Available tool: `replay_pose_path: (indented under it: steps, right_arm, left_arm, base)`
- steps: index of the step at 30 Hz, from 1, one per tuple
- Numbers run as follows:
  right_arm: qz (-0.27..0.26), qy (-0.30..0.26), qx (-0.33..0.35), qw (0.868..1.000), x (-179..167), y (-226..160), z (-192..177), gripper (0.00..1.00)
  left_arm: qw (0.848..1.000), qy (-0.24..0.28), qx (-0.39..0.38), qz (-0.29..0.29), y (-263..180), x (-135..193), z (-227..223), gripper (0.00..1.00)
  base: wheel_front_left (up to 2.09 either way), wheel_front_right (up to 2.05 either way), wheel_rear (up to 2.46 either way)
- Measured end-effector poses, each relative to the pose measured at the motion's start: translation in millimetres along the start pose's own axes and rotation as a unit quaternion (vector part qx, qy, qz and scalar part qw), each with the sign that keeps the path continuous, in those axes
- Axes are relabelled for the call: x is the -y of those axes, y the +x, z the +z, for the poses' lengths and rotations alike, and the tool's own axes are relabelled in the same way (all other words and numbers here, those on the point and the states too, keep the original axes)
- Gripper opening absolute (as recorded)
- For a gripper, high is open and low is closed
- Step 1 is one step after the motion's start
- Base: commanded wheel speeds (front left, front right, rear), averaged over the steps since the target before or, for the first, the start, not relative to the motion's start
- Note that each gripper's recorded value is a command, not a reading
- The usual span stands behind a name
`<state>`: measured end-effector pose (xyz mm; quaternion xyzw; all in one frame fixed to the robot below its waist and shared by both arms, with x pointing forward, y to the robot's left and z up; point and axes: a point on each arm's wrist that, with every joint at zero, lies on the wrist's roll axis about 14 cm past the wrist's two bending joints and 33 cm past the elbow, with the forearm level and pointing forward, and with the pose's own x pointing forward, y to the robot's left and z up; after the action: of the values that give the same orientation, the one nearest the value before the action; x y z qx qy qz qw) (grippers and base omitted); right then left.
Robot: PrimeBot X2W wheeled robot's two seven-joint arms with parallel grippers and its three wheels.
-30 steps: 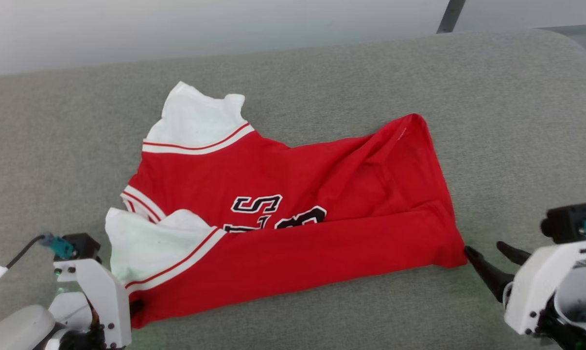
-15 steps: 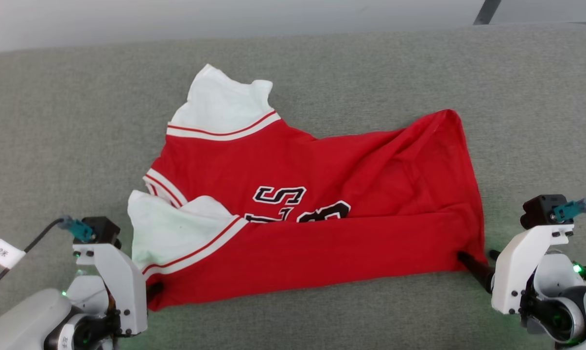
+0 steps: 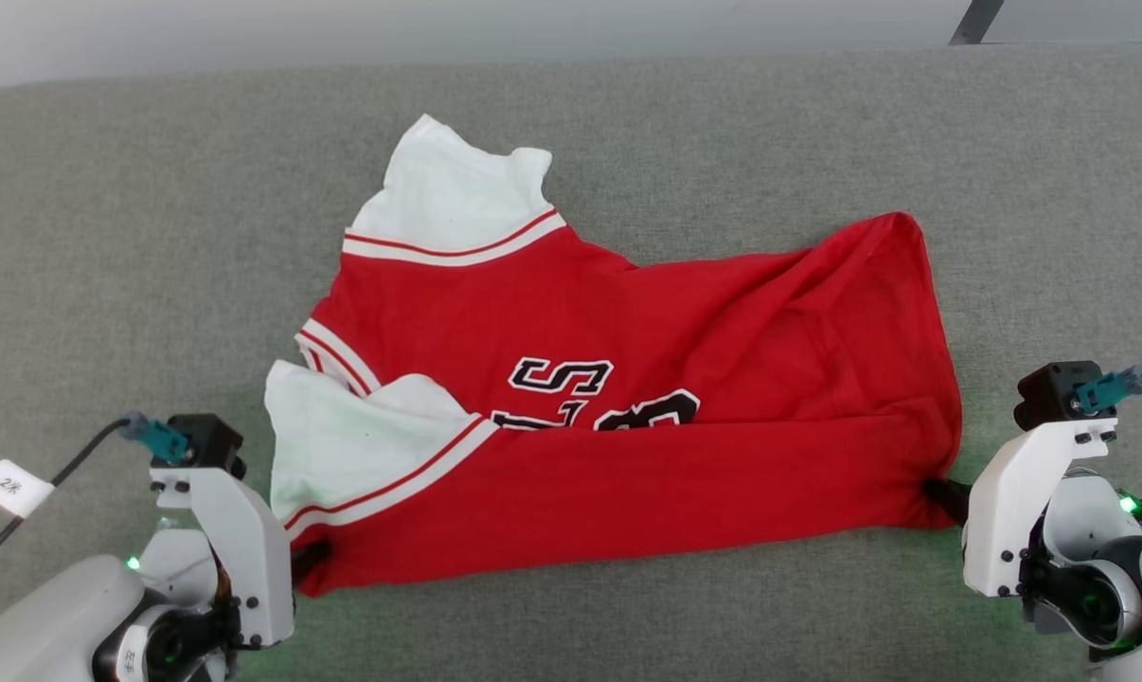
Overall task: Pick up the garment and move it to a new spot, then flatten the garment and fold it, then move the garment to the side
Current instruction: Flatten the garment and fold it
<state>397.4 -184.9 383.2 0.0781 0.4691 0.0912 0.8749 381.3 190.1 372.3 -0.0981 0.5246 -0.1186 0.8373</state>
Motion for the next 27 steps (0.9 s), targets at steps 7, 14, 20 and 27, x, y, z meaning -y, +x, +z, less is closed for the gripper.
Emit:
replay_pose_path:
  steps: [7, 14, 20, 27]
  right_arm:
    - [-0.003, -0.006, 0.012, 1.000, 5, -14, 5, 0.00]
    - [-0.005, -0.014, 0.023, 1.000, 9, -33, 7, 0.00]
    - [-0.011, -0.021, 0.017, 1.000, 13, -46, 0, 0.00]
    - [-0.018, -0.017, -0.001, 1.000, 19, -57, -17, 0.00]
  left_arm:
    - [1.000, 0.001, 0.000, 0.003, -12, 2, 1, 0.00]
    - [1.000, 0.004, -0.009, 0.010, -31, 5, -8, 0.00]
    - [1.000, -0.001, -0.015, 0.012, -45, 11, -17, 0.00]
    - [0.999, -0.016, -0.035, 0.011, -54, 17, -37, 0.00]
  base:
    - [0.00, 0.00, 0.00]
    - [0.00, 0.00, 0.00]
    - [0.00, 0.00, 0.00]
    - [0.00, 0.00, 0.00]
